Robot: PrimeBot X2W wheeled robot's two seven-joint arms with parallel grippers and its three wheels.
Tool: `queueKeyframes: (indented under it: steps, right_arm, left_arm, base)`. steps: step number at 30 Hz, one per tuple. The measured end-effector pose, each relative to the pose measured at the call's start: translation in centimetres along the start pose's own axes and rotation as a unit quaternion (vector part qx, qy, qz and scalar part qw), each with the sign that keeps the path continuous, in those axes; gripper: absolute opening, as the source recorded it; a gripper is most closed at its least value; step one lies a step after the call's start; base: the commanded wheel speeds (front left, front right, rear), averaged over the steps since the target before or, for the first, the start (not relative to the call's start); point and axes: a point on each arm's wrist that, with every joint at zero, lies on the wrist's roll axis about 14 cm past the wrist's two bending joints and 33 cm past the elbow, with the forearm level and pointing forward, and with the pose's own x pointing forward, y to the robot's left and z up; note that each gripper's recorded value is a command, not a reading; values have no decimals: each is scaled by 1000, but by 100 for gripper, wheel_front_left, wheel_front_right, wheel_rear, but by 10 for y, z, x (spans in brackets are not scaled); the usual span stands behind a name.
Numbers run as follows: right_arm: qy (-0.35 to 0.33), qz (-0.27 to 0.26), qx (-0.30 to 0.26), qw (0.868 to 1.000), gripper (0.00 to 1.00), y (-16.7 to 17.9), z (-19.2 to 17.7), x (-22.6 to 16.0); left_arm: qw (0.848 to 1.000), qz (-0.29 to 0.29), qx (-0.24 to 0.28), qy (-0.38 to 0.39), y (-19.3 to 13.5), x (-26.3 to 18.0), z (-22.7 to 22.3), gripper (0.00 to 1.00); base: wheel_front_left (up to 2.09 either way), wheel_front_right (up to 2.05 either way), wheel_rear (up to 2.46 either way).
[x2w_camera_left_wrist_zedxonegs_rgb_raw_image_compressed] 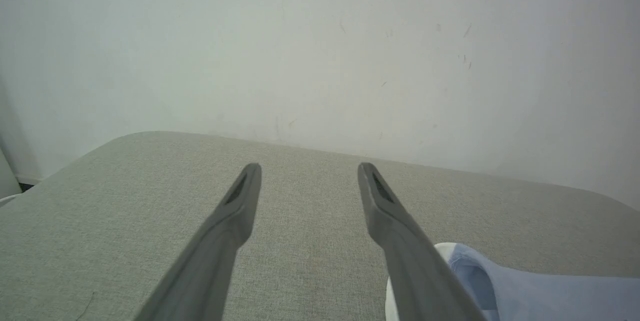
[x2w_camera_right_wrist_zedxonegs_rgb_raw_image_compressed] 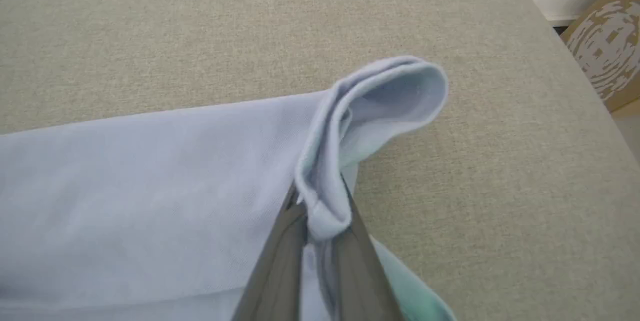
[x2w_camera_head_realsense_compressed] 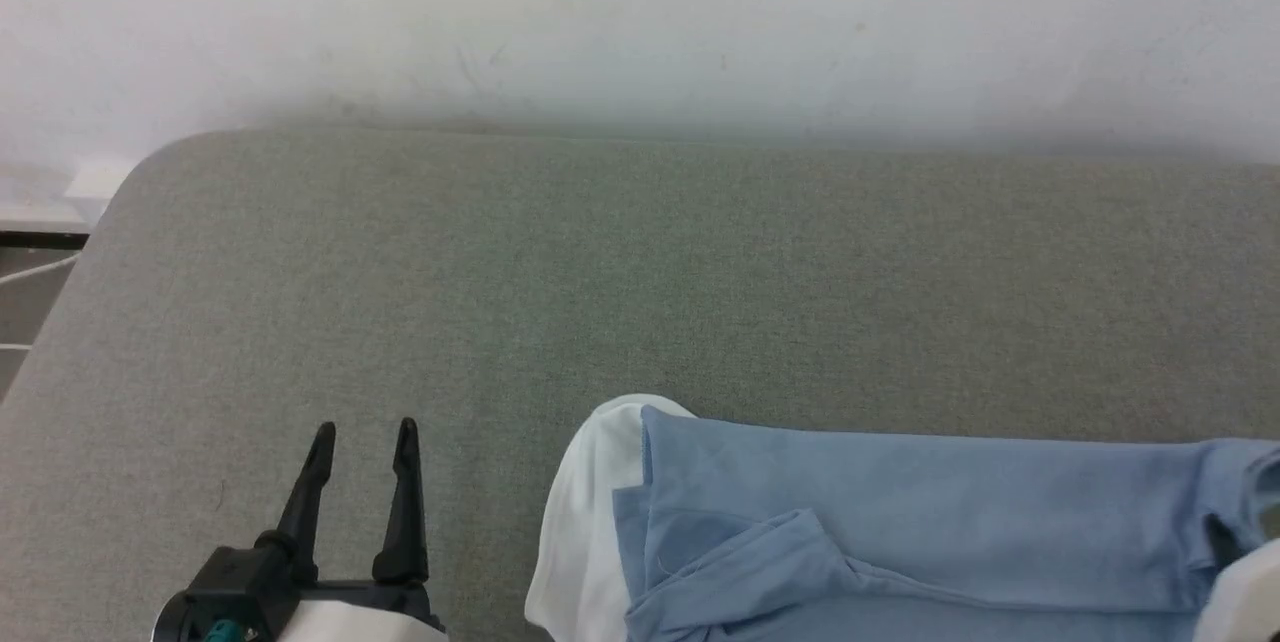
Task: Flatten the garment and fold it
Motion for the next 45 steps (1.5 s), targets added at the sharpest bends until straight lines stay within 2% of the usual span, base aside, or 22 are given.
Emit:
queueKeyframes:
  steps: [5,6,12,15,22,25,36,37,38,43,45]
  right_arm:
    - [8,83,-25,996,0,52,2,-16]
    - [8,83,-25,996,0,52,2,-16]
    - [9,194,-46,980,0,121,11,-39]
    - [1,254,-44,966,0,162,18,-51]
    - [-14,385,-33,922,0,257,35,-77]
    - [1,410,-46,911,0,281,26,-77]
    - [63,449,-81,888,0,327,-21,-62]
    - [69,451,-88,886,36,330,-26,-61]
    - [72,454,-91,884,100,333,-29,-61]
    - [74,502,-90,857,100,359,-36,-83]
    - [71,510,-86,853,100,363,-34,-86]
  left_arm:
    - [1000,-3,-2,-1,-2,-5,1,100]
    - [1000,-3,-2,-1,-2,-5,1,100]
    - [1000,0,-5,-5,-1,-10,3,100]
    - [1000,5,-5,-6,2,-13,4,100]
    - [1000,21,-4,-6,12,-22,5,100]
    - [1000,30,-3,-3,17,-26,4,100]
    - [998,63,1,0,33,-42,4,100]
    - [998,64,1,0,34,-43,3,100]
    - [998,66,1,1,35,-43,3,100]
    - [998,66,1,2,35,-44,3,100]
    - [998,65,1,2,34,-43,2,100]
  base:
    - [0,0,0]
    - [0,0,0]
    - [0,0,0]
    - [0,0,0]
    - [0,0,0]
    - [0,0,0]
    - [0,0,0]
    - [0,0,0]
    - [0,0,0]
    - [0,0,0]
    - [0,0,0]
